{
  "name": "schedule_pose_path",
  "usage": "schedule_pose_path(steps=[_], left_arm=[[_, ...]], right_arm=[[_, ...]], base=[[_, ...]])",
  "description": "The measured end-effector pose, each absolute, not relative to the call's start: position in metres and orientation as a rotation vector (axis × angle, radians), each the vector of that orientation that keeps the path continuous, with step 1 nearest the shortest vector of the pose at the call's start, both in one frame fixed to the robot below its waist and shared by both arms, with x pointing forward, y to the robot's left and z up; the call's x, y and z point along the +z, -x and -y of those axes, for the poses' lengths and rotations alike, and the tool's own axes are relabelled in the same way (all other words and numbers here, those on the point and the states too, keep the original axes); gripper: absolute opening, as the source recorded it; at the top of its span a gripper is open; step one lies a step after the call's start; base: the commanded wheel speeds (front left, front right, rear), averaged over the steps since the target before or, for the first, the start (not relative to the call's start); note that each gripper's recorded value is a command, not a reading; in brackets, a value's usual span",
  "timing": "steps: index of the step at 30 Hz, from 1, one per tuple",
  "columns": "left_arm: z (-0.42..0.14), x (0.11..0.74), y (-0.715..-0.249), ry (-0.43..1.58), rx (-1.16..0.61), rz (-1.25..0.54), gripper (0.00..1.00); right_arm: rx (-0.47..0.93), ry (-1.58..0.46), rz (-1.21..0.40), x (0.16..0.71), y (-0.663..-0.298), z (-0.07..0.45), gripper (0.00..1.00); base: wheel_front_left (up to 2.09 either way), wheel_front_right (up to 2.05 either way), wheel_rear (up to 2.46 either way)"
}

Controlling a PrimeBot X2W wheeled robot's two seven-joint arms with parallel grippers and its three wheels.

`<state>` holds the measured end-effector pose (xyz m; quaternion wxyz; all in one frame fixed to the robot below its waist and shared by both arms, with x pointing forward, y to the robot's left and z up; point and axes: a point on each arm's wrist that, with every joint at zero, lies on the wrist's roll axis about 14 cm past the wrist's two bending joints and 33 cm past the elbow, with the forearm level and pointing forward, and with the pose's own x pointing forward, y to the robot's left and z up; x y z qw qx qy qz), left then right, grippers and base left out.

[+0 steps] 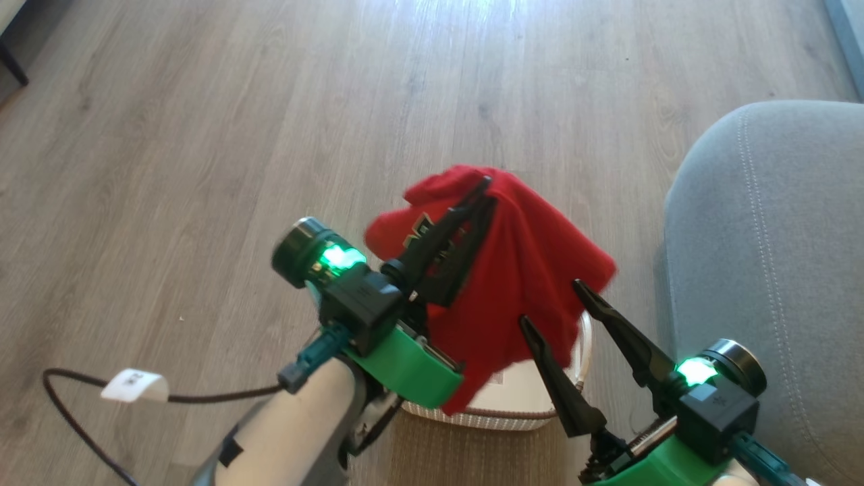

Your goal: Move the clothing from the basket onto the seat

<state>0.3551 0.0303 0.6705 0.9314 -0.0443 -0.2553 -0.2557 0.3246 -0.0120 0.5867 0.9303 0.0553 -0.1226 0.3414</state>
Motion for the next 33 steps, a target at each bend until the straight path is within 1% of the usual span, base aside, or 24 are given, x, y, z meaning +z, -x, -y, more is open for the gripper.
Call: schedule_pose_path(steps=[12, 22, 23, 24, 28, 33], left_arm=[[-0.003, 0.672, -0.329, 0.081, -0.649, 0.509, 0.0], [0.013, 0.668, -0.315, 0.07, -0.712, 0.482, 0.0], [0.014, 0.667, -0.314, 0.069, -0.716, 0.479, 0.0], [0.015, 0.667, -0.313, 0.068, -0.719, 0.479, 0.0], [0.013, 0.669, -0.312, 0.067, -0.712, 0.484, 0.0], [0.01, 0.671, -0.312, 0.069, -0.697, 0.492, 0.0]], right_arm=[[0.712, -0.092, 0.194, 0.567, -0.329, 0.001, 1.0], [0.768, -0.083, 0.189, 0.564, -0.327, -0.019, 1.0], [0.768, -0.088, 0.18, 0.562, -0.327, -0.02, 0.39], [0.764, -0.094, 0.179, 0.562, -0.328, -0.02, 0.0], [0.747, -0.114, 0.194, 0.566, -0.331, -0.018, 0.0], [0.689, -0.124, 0.224, 0.572, -0.341, -0.007, 0.0]], base=[[0.0, 0.0, 0.0], [0.0, 0.0, 0.0], [0.0, 0.0, 0.0], [0.0, 0.0, 0.0], [0.0, 0.0, 0.0], [0.0, 0.0, 0.0]])
